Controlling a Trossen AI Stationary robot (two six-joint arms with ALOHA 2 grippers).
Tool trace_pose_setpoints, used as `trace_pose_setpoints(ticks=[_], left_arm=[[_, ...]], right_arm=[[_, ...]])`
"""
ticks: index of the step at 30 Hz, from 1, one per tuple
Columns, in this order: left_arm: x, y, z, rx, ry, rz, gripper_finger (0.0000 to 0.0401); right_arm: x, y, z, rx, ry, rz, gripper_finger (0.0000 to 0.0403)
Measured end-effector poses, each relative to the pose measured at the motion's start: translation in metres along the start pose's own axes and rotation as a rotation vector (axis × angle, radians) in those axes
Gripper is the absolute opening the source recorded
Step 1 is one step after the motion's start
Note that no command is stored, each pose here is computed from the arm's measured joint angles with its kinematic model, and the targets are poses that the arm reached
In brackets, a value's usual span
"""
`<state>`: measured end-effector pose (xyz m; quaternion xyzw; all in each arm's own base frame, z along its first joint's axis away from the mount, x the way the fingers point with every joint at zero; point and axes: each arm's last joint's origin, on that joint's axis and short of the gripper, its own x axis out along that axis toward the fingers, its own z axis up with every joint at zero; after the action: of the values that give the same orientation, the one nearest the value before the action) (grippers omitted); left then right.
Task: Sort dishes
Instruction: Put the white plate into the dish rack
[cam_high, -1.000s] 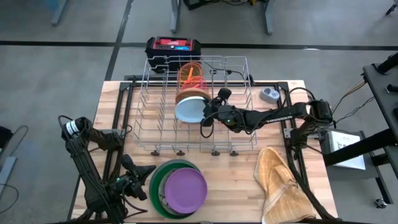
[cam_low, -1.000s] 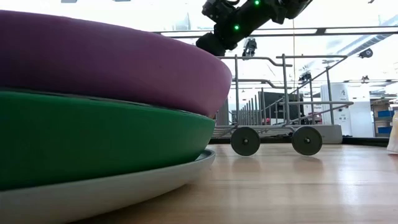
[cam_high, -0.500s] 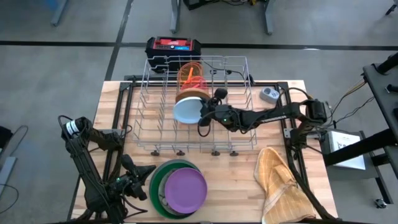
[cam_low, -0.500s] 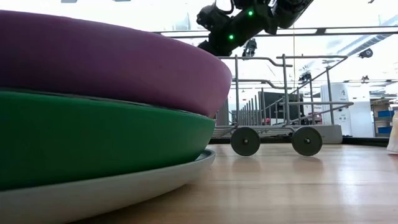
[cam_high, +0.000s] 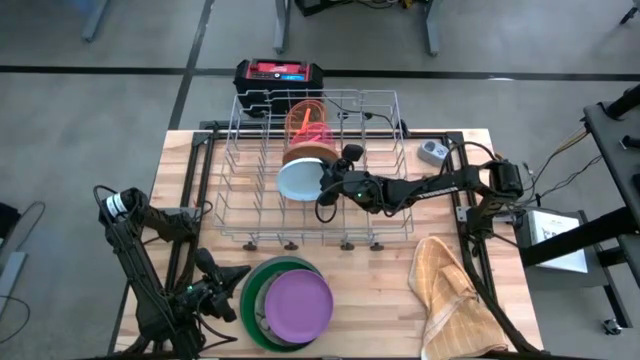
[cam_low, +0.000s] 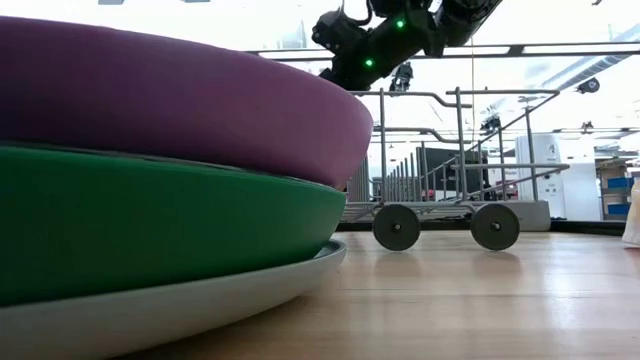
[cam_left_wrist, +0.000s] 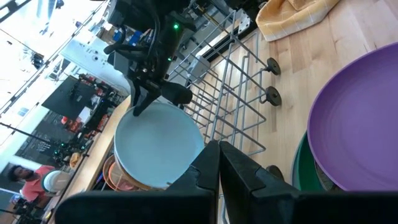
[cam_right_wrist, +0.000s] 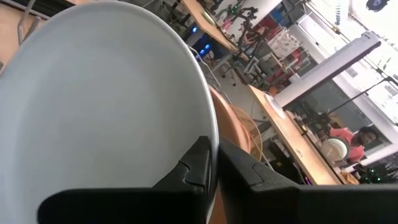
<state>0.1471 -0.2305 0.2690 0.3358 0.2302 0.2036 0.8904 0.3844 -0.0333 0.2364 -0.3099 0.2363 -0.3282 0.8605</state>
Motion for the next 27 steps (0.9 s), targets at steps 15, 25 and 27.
trace_pose_setpoints(ticks=[15, 25, 27], left_arm=[[0.0, 0.0, 0.0, 0.0, 0.001, 0.0, 0.0], [0.0, 0.0, 0.0, -0.003, 0.001, 0.0, 0.0], [0.0, 0.0, 0.0, -0.003, 0.001, 0.0, 0.0]], right_arm=[[-0.012, 0.009, 0.007, -0.012, 0.004, -0.023, 0.0091], [-0.024, 0.011, 0.024, -0.029, -0.007, -0.068, 0.0132], [-0.024, 0.009, 0.027, -0.026, -0.014, -0.067, 0.0139]])
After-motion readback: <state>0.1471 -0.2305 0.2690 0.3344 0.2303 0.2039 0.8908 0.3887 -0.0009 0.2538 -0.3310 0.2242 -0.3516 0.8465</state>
